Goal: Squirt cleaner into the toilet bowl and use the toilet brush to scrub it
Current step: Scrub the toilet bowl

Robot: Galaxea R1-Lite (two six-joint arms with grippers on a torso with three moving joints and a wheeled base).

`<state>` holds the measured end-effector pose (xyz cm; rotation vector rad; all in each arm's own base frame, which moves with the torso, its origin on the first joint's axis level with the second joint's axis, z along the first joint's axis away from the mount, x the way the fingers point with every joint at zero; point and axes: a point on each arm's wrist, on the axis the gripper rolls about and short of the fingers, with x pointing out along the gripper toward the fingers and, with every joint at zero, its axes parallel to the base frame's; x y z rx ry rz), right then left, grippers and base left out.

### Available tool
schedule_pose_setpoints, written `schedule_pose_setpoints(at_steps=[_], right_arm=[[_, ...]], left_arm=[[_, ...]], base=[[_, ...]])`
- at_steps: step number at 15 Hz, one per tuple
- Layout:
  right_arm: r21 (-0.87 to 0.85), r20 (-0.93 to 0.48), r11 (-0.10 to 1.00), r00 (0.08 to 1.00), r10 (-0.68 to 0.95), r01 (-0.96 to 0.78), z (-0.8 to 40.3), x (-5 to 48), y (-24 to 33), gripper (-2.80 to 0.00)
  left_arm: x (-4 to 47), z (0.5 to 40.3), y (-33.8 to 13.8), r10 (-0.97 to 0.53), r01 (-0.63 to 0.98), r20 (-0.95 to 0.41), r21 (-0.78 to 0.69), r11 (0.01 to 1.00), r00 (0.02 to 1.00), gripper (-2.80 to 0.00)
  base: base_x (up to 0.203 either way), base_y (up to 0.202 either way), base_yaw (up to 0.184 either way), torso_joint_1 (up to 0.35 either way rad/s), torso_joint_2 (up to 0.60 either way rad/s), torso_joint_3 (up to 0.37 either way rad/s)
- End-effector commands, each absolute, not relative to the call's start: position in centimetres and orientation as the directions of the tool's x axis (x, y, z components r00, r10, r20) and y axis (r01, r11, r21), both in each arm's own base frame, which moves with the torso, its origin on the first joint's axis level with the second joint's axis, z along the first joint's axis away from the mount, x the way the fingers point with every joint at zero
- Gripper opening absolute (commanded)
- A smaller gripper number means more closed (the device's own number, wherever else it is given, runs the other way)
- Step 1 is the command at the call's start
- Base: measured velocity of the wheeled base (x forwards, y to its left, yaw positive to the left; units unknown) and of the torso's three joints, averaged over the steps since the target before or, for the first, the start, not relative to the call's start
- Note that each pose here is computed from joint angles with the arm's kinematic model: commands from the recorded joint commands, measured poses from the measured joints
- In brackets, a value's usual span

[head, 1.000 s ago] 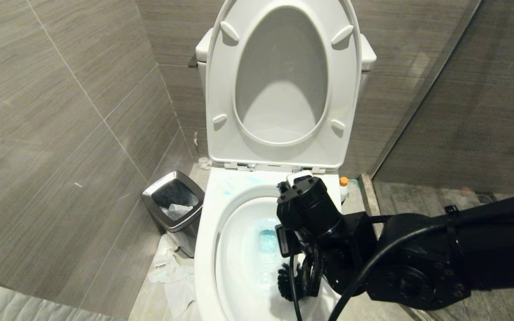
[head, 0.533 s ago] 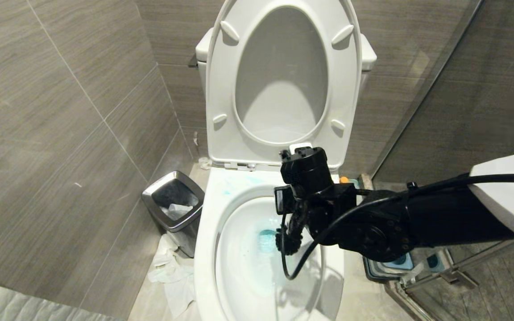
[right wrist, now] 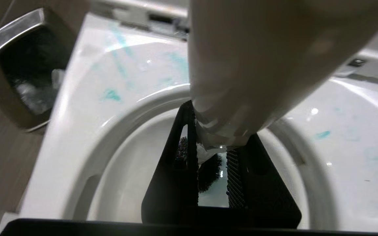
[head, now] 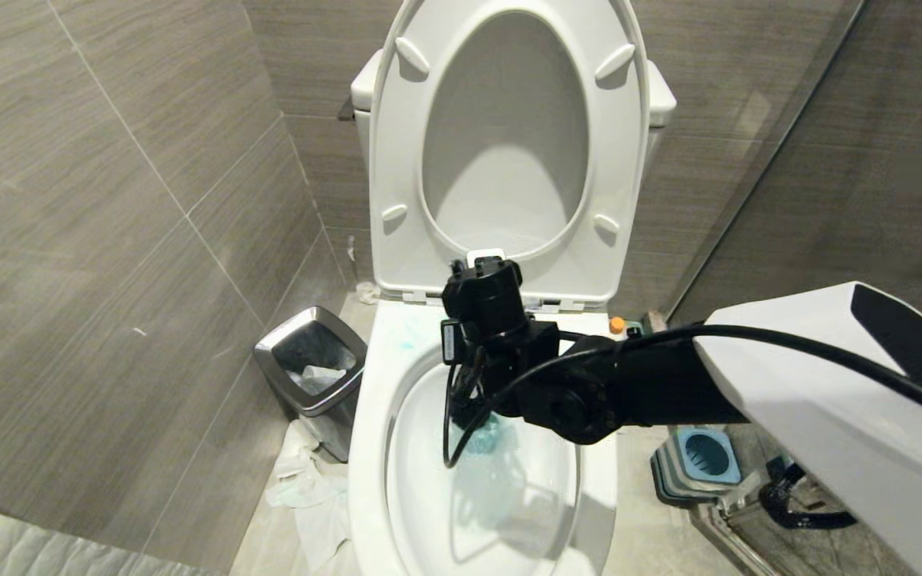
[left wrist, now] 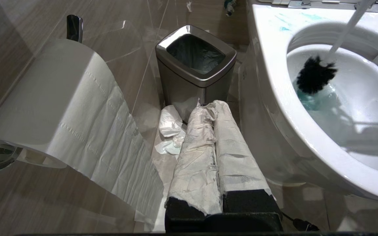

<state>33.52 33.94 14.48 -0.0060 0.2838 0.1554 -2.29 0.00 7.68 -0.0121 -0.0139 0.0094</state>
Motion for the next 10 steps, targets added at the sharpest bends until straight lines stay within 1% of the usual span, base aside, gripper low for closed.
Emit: schedule_pose_setpoints(at_steps=[1,5,10], right_arm=[[0.005,-0.294,0.984,0.94,0.174,-0.18,13.2,32.8,35.3,-2.8],[0.003,-0.305,0.967,0.921,0.243,-0.255,14.2,29.0,36.5,-2.8],[-0.033,-0.374,0.964,0.898,0.233,-0.264,14.2,25.2,33.1,-2.8]], left_arm=[[-2.2,7.5,0.0,0.011,-0.011,0.006,-0.012,1.0,1.0,-2.8],[-2.2,7.5,0.0,0.011,-0.011,0.006,-0.012,1.0,1.0,-2.8],[-2.2,7.5,0.0,0.011,-0.011,0.006,-0.012,1.0,1.0,-2.8]], base=[[0.0,0.0,0.0,0.0,0.0,0.0],[0.0,0.0,0.0,0.0,0.0,0.0],[0.0,0.0,0.0,0.0,0.0,0.0]])
